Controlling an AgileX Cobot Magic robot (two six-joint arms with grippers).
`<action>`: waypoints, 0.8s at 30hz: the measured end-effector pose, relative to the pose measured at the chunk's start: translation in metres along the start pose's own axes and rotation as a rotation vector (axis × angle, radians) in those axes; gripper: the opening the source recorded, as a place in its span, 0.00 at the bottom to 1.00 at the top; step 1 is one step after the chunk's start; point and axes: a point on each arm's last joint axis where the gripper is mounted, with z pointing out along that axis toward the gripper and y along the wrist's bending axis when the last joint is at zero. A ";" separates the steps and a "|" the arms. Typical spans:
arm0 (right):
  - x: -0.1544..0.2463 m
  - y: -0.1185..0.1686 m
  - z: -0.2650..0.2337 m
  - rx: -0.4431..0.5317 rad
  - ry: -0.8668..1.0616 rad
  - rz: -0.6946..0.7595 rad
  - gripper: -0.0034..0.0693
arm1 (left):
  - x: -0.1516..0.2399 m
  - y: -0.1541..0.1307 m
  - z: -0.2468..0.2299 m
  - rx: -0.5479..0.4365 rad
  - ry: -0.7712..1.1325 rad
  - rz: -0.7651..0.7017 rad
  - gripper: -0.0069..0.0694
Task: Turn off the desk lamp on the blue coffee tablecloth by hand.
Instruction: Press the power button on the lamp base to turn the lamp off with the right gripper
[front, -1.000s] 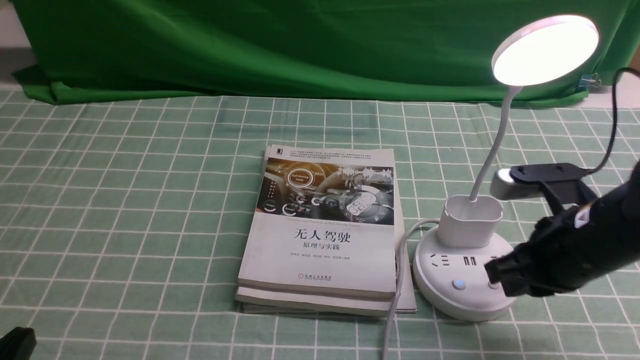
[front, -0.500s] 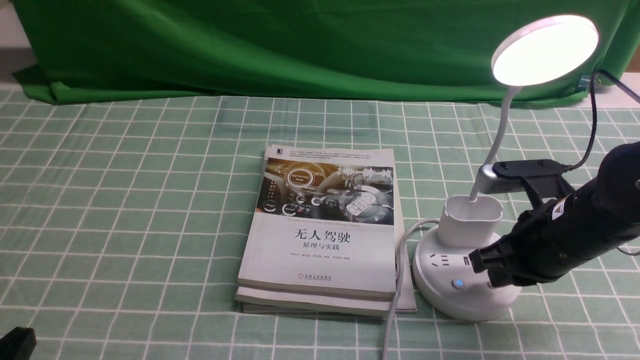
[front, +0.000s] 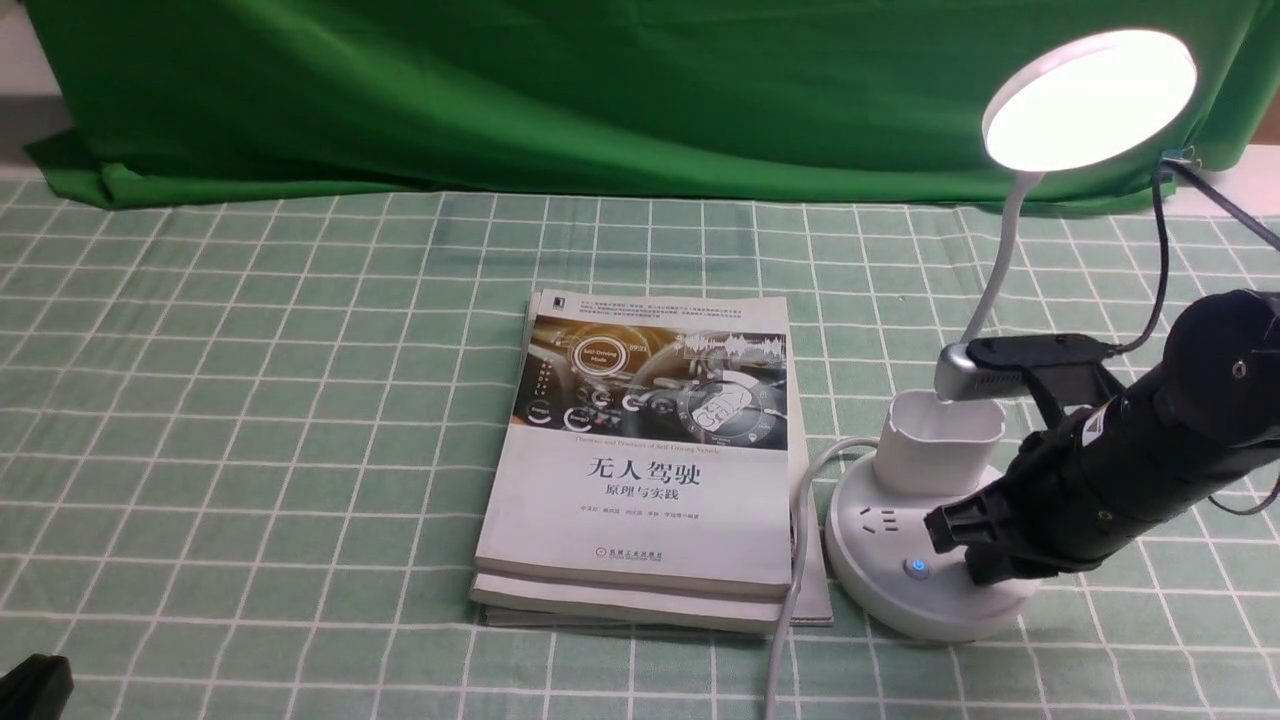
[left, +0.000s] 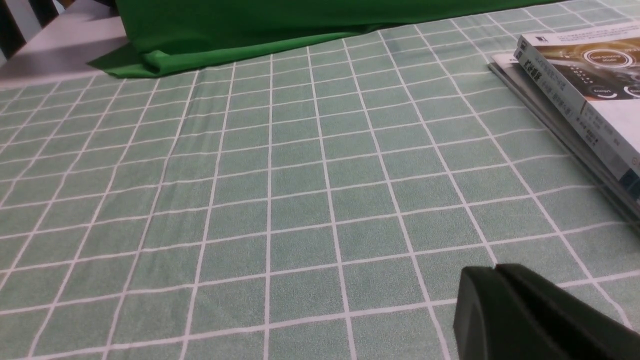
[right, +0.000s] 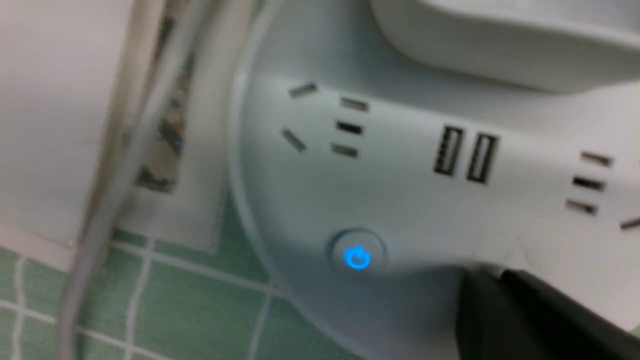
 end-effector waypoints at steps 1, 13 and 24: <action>-0.003 0.003 -0.005 -0.003 -0.021 -0.007 0.10 | 0.000 0.000 0.000 0.000 0.000 0.000 0.09; -0.007 0.001 -0.012 0.028 -0.024 -0.028 0.10 | 0.000 0.000 0.000 0.000 0.000 0.000 0.09; -0.006 -0.001 0.009 0.034 0.052 -0.025 0.10 | 0.000 0.000 0.000 0.000 0.000 0.000 0.09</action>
